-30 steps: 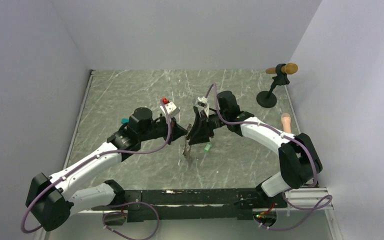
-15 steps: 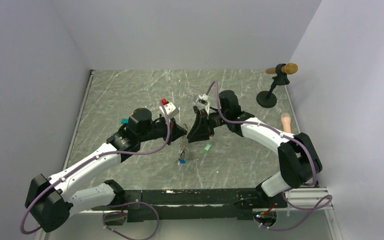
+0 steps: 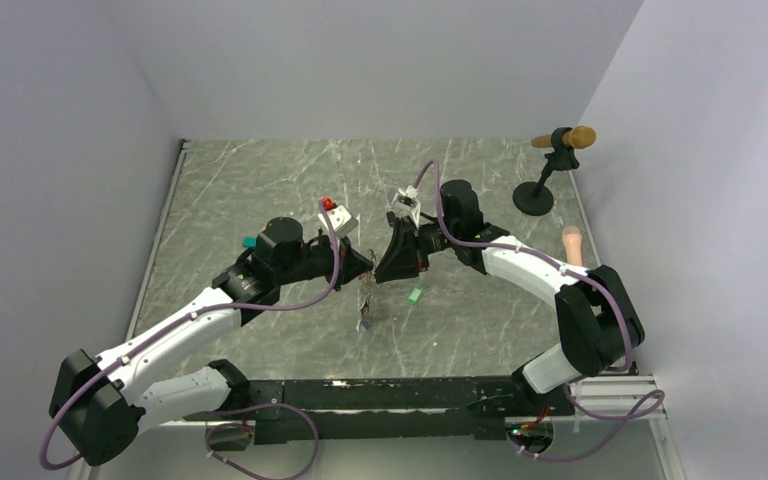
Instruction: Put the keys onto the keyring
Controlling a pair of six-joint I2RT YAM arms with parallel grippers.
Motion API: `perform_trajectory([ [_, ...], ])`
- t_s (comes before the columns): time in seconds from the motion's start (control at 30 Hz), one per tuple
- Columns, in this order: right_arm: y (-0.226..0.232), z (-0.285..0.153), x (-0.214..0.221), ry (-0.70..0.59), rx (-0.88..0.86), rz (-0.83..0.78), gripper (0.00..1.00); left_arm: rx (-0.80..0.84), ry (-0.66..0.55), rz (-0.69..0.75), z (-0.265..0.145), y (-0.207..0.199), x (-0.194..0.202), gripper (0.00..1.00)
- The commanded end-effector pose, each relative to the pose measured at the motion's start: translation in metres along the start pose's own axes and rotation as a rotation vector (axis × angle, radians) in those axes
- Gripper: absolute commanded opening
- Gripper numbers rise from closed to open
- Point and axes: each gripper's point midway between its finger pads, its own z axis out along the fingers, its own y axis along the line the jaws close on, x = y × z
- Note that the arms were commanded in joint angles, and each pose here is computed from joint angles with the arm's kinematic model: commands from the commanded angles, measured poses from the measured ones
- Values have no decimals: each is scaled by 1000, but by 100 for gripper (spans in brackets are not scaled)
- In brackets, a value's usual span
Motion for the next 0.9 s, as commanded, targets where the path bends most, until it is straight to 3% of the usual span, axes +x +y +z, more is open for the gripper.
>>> perform_trajectory([
  [0.0, 3, -2, -5, -11, -17, -30, 27, 23, -78, 45, -4, -7, -22, 0],
  [0.2, 1, -1, -4, -10, -13, -28, 17, 23, -74, 45, -4, -7, -22, 0],
  [0.33, 1, -2, -4, -5, -14, -35, 0, 20, -79, 47, -5, -7, -23, 0],
  [0.47, 1, -2, -4, 5, -10, -59, 0, 16, -78, 40, -6, -7, -23, 0],
  [0.53, 2, -3, -5, 17, -4, -87, 0, 3, -75, 23, -6, -6, -22, 12],
  [0.57, 2, -4, -5, 26, 1, -102, 0, -8, -74, 13, -7, -4, -22, 24],
  [0.6, 2, -4, -6, 36, 6, -124, 0, -25, -75, 3, -9, -2, -22, 43],
  [0.63, 3, -4, -6, 50, 14, -150, 0, -41, -80, -7, -11, 0, -22, 82],
  [0.67, 4, -4, -8, 67, 24, -181, 0, -47, -90, -8, -13, 0, -22, 97],
  [0.87, 13, 3, -2, 248, 49, -404, 0, -103, -196, 36, -46, -1, -33, 99],
])
